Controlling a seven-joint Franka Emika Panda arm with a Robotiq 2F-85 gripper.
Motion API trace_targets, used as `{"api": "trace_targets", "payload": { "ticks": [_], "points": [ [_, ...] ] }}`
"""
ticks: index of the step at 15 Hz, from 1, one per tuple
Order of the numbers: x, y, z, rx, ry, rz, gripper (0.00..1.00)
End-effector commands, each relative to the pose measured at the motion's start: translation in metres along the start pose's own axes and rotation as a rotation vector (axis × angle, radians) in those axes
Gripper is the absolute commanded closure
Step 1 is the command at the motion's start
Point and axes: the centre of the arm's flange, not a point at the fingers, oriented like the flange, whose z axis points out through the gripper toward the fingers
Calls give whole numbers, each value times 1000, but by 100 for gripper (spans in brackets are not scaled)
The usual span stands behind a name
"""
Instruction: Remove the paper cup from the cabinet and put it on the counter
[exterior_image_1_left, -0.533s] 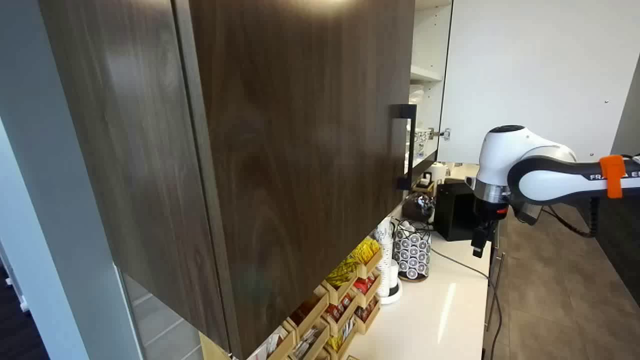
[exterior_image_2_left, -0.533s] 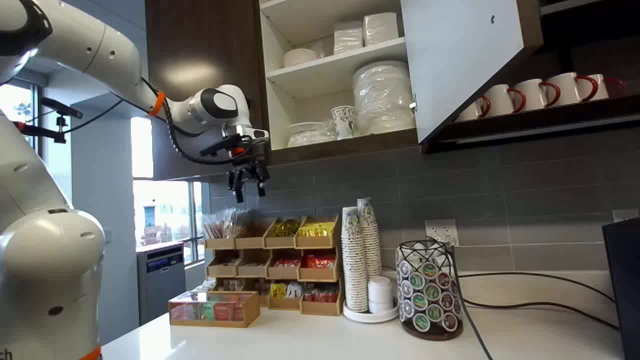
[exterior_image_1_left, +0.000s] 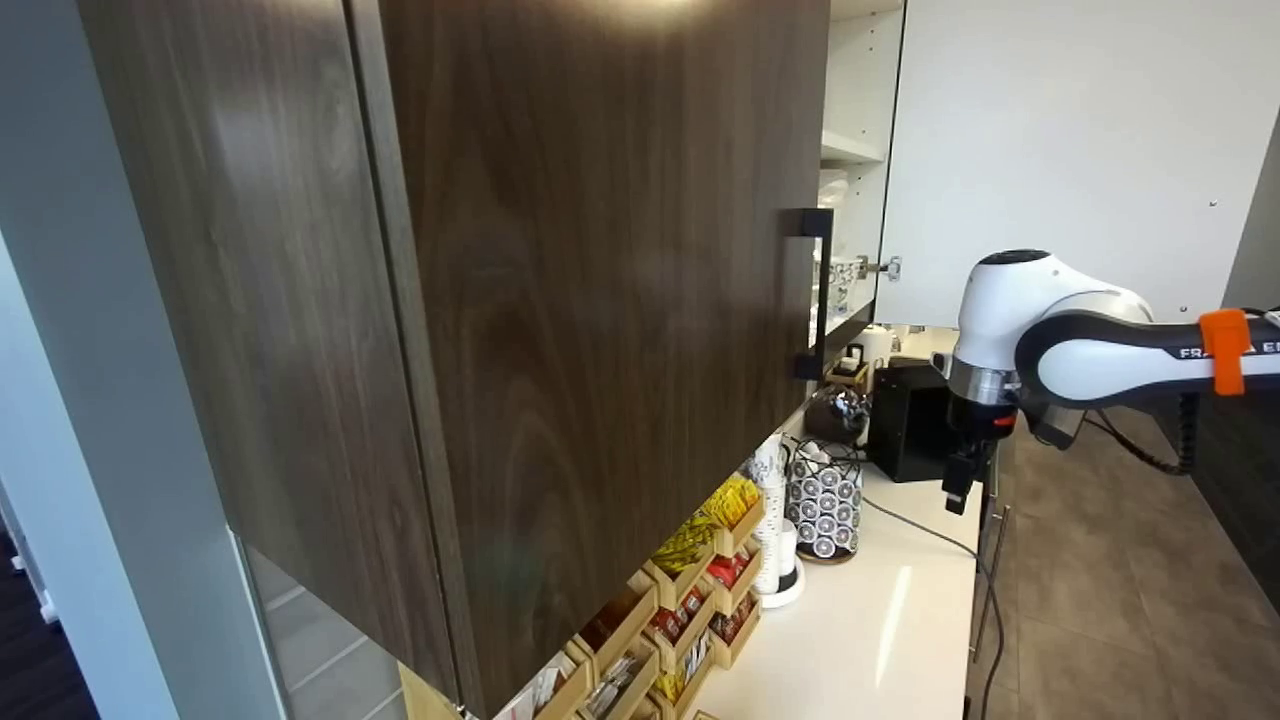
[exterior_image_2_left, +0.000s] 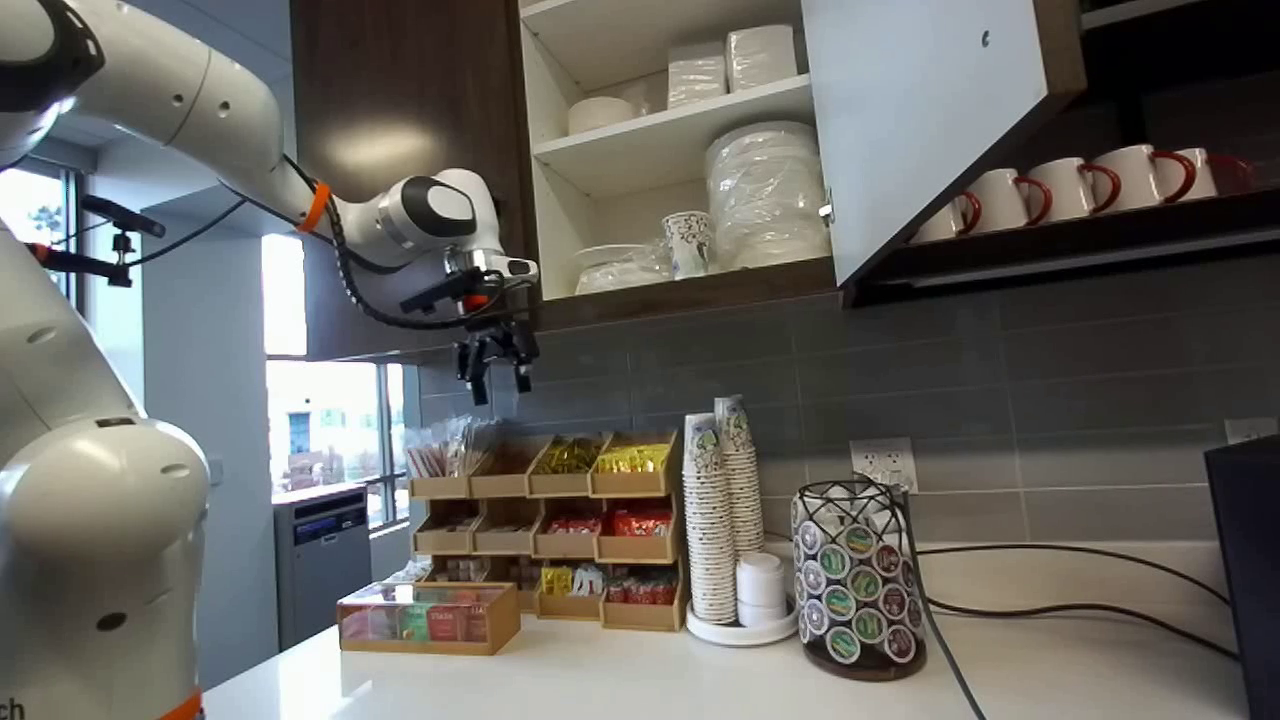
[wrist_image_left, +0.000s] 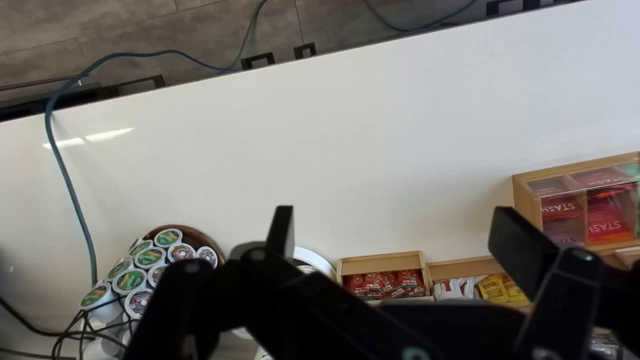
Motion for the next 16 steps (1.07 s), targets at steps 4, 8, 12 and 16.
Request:
{"api": "trace_targets", "payload": {
  "ticks": [4, 8, 12, 16],
  "points": [
    [10, 94, -46, -16, 90, 313, 0],
    [4, 121, -65, 5, 152, 373, 0],
    [9, 133, -81, 4, 199, 423, 0],
    [29, 144, -93, 85, 281, 601, 0]
  ]
}}
